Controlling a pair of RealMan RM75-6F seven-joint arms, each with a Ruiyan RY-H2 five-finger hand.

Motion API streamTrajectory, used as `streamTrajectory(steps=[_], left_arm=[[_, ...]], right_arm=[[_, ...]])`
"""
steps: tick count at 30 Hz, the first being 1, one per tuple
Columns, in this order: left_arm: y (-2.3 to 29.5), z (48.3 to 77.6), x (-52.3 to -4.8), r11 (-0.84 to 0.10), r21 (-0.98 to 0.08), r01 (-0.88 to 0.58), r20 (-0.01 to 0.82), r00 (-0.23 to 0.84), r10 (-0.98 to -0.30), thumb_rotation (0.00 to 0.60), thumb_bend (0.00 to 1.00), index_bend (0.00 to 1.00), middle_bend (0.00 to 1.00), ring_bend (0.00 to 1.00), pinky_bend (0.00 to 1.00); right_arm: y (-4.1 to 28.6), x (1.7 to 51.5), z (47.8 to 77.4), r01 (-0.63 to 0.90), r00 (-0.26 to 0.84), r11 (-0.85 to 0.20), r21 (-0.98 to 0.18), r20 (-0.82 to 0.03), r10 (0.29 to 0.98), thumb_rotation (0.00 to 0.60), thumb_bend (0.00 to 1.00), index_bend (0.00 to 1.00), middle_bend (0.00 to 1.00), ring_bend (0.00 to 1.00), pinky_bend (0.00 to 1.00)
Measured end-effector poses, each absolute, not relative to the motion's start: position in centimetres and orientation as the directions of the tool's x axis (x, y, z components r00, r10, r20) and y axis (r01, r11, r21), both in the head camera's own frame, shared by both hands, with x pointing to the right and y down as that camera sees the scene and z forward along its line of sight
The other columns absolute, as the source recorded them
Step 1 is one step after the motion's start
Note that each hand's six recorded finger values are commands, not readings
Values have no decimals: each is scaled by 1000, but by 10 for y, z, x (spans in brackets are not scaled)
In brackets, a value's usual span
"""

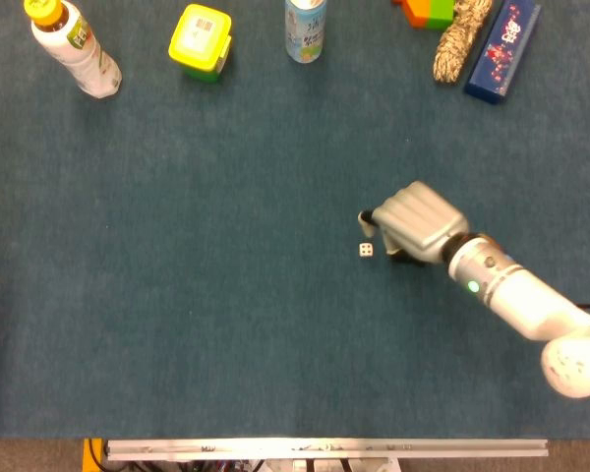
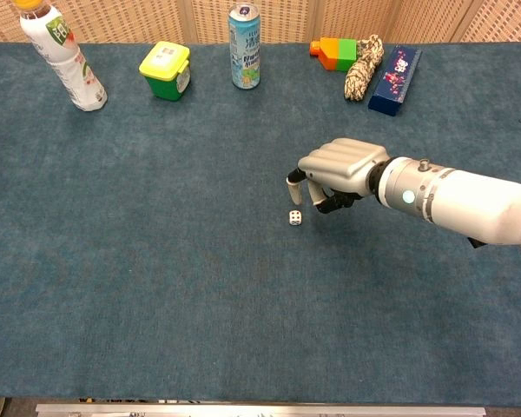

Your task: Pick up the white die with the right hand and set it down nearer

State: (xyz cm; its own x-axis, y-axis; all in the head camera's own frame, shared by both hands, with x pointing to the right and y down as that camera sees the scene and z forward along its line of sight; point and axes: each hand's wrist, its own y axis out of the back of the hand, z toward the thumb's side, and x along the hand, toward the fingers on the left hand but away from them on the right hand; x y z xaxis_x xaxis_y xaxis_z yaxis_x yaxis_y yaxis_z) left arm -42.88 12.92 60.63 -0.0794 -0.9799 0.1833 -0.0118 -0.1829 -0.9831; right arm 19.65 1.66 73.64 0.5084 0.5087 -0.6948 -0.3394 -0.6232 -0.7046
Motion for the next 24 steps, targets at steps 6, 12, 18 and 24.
streamTrajectory(steps=[6,12,18,24], left_arm=[[127,606,-430,-180,-984,-13,180,-80,-980,600,202,202,225,256,100],[124,607,-431,-177,-984,-15,177,-79,-981,600,203,201,225,256,100],[120,608,-431,-176,-984,-17,177,-75,-981,600,203,201,225,256,99],[118,609,-427,-175,-984,-21,176,-63,-982,600,202,197,222,256,97]], right_arm=[[-2,226,714,-266,468,-581,-769,-630,620,491,821,389,1000,1000,1000],[-15,276,685,-197,388,-488,-851,-524,758,491,683,379,882,950,1000],[-8,343,657,-187,263,-396,-899,-434,862,490,649,369,605,659,892],[9,397,639,-182,152,-377,-908,-405,902,493,529,339,396,429,629]])
